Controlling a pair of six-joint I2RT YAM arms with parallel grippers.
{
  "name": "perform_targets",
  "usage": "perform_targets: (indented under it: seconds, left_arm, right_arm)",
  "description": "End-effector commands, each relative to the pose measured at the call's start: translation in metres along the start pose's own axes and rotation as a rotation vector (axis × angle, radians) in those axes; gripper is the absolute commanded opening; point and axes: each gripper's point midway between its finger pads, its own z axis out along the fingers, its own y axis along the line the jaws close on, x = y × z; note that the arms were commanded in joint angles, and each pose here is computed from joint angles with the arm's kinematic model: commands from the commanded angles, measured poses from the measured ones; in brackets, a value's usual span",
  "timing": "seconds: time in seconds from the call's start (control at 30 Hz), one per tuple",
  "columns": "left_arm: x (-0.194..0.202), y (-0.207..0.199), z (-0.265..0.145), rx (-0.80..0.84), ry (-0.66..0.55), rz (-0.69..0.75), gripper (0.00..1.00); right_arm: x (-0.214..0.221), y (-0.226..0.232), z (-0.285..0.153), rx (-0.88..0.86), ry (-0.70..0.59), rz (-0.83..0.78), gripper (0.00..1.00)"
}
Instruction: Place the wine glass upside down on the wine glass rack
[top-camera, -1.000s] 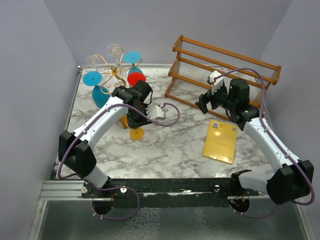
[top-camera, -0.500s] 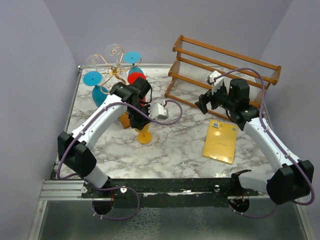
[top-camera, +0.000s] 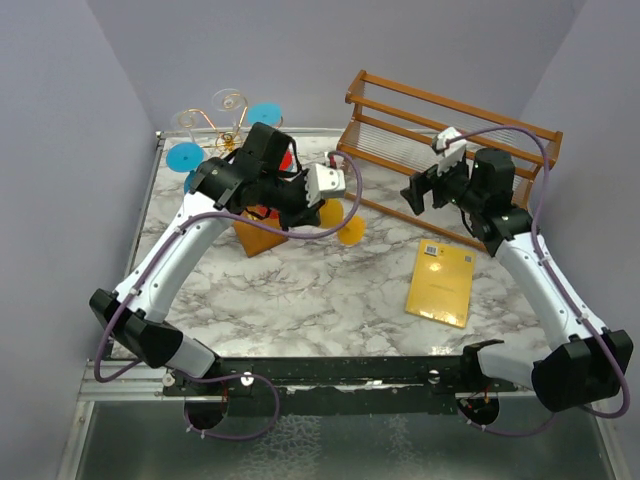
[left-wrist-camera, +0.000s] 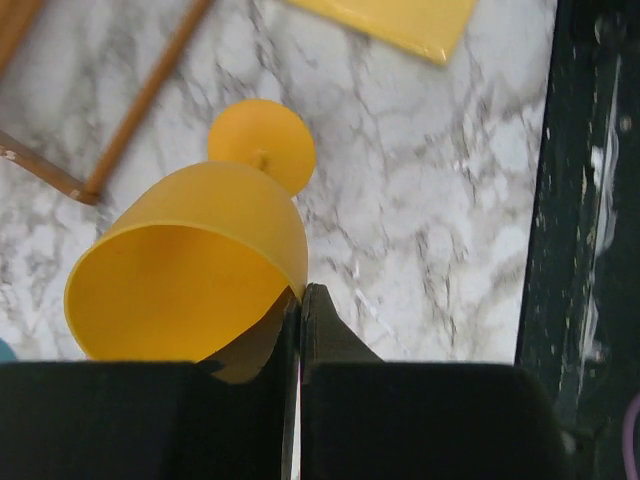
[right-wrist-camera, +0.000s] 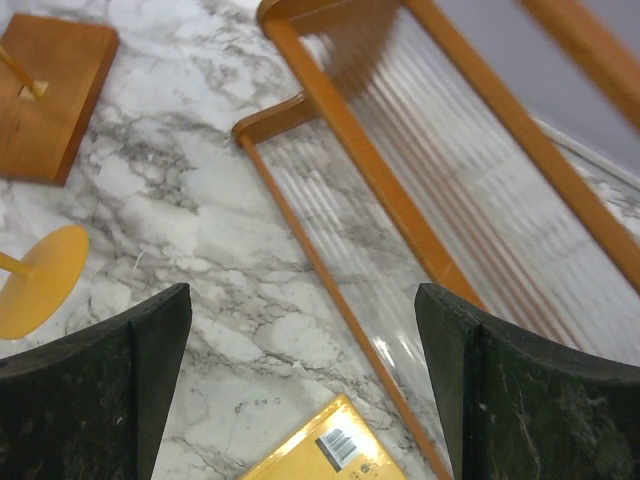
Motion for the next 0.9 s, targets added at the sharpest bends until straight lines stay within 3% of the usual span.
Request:
perform_targets:
  seconds: [0.0, 0.17, 0.33, 0.87]
  left_arm:
    - [-0.086, 0.032, -0.033, -0.201, -0.288, -0.028, 0.00]
    - [-0.140, 0.059, -0.076, -0.394, -0.473, -0.031, 0.00]
    - [-0.165, 0.071, -0.096, -0.460, -0.566, -0.081, 0.00]
    - [-0.175, 0.059, -0.099, -0.407, -0.635, -0.123, 0.00]
  right_arm:
    - [-0.060, -0.027, -0.027, 0.129, -0.113, 0.063, 0.91]
    - [-0.098, -0.005, -0.032, -0.024, -0.165, 0.047, 0.85]
    - [-0.136, 0.015, -0.039, -0.162, -0.216, 0.060, 0.77]
    - [-0.153, 0.035, -0.010, -0.346, -0.194, 0.225, 0.62]
